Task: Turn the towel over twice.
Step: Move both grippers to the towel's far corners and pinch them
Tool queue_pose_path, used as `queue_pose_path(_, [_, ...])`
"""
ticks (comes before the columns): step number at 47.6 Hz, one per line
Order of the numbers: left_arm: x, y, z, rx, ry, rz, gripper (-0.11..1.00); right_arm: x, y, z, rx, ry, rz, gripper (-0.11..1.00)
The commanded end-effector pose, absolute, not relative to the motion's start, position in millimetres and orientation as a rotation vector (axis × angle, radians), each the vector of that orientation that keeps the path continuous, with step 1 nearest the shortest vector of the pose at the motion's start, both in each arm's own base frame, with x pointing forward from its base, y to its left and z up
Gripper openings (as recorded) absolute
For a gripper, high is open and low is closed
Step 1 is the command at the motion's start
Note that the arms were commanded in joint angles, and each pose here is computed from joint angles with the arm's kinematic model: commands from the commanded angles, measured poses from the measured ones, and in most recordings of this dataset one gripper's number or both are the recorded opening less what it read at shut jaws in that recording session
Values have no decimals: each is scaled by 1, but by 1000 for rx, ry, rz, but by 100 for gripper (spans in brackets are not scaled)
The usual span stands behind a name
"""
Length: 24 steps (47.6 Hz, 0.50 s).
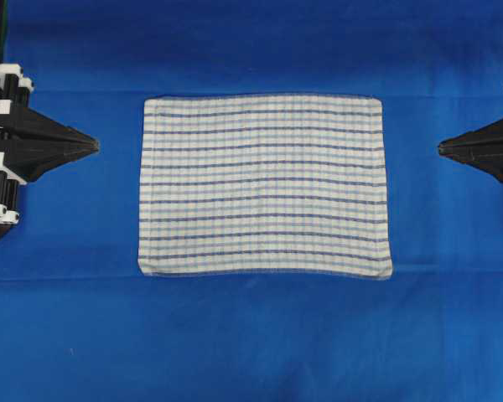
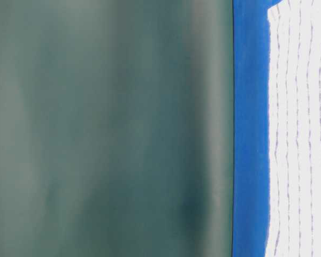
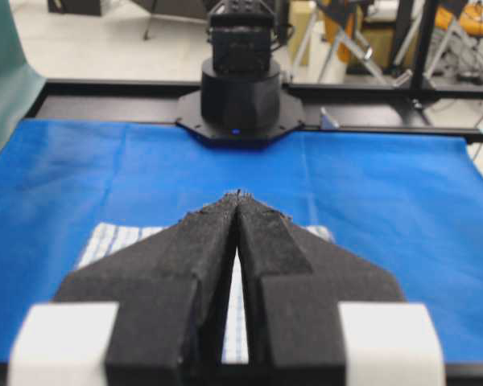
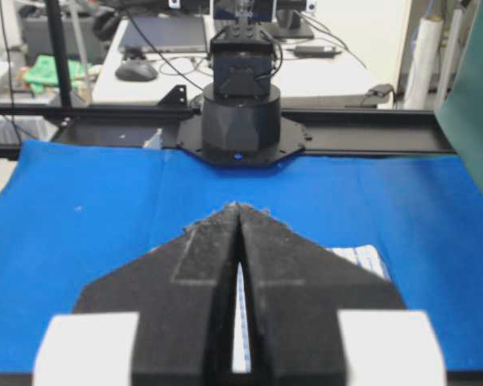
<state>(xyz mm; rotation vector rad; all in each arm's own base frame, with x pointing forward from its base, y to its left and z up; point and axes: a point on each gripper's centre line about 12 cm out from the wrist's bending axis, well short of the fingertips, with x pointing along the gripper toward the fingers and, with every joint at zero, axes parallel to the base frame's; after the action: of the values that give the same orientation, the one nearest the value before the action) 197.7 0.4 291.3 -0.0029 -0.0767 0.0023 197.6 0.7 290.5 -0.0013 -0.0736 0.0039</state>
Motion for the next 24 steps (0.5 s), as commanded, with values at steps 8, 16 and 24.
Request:
queue_pose_path(8, [201, 4, 291, -10, -57, 23, 0, 202, -9, 294, 15, -22, -46, 0])
queue_pose_path(16, [205, 17, 281, -19, -13, 83, 0, 206, -24, 284, 56, 74, -117, 0])
queue_pose_path(24, [212, 35, 263, -36, 60, 168, 0, 211, -47, 268, 105, 157, -226, 0])
